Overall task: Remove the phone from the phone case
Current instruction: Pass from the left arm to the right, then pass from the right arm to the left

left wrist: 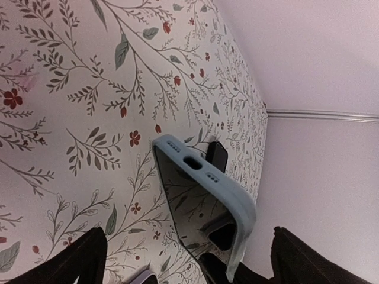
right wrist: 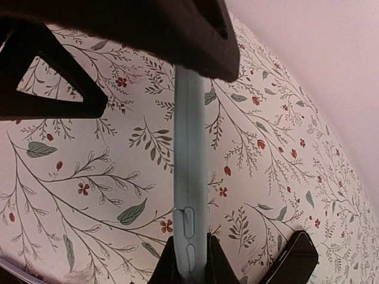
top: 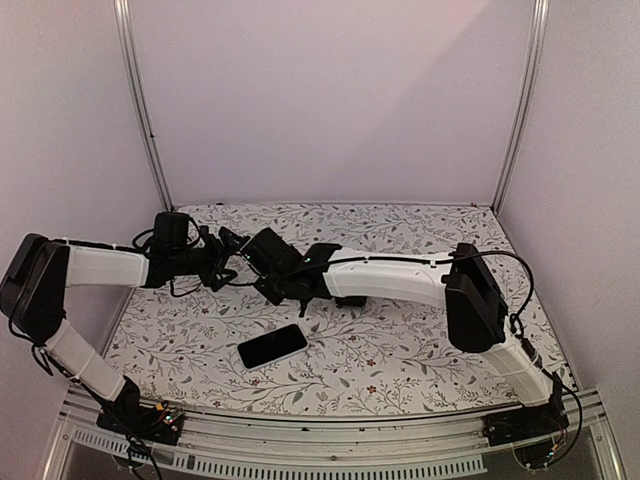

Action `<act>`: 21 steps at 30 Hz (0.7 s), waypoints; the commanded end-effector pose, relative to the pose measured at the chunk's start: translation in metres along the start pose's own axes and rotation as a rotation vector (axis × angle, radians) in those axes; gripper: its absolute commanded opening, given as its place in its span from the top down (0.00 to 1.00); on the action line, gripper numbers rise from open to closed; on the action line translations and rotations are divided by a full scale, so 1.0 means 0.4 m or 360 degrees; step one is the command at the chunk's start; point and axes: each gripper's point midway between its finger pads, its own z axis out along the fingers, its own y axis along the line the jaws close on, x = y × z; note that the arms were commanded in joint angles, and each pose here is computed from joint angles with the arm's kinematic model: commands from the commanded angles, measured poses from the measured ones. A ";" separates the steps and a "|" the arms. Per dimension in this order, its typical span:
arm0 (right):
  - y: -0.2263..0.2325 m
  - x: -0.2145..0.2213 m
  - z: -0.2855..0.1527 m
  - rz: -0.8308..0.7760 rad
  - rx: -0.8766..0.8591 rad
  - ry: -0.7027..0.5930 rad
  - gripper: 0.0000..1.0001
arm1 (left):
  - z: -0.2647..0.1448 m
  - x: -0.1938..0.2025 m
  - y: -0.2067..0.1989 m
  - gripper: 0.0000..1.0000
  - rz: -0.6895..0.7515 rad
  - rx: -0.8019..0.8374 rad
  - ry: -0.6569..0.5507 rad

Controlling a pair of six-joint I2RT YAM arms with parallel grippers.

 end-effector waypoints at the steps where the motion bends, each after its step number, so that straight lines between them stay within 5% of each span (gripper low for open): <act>1: -0.034 -0.098 -0.060 0.0241 -0.0313 -0.0145 1.00 | -0.063 -0.027 -0.142 0.01 0.0268 0.0250 -0.0036; 21: -0.164 -0.158 -0.178 0.1045 -0.1483 -0.0287 1.00 | -0.106 -0.034 -0.144 0.01 0.0434 0.0433 -0.0096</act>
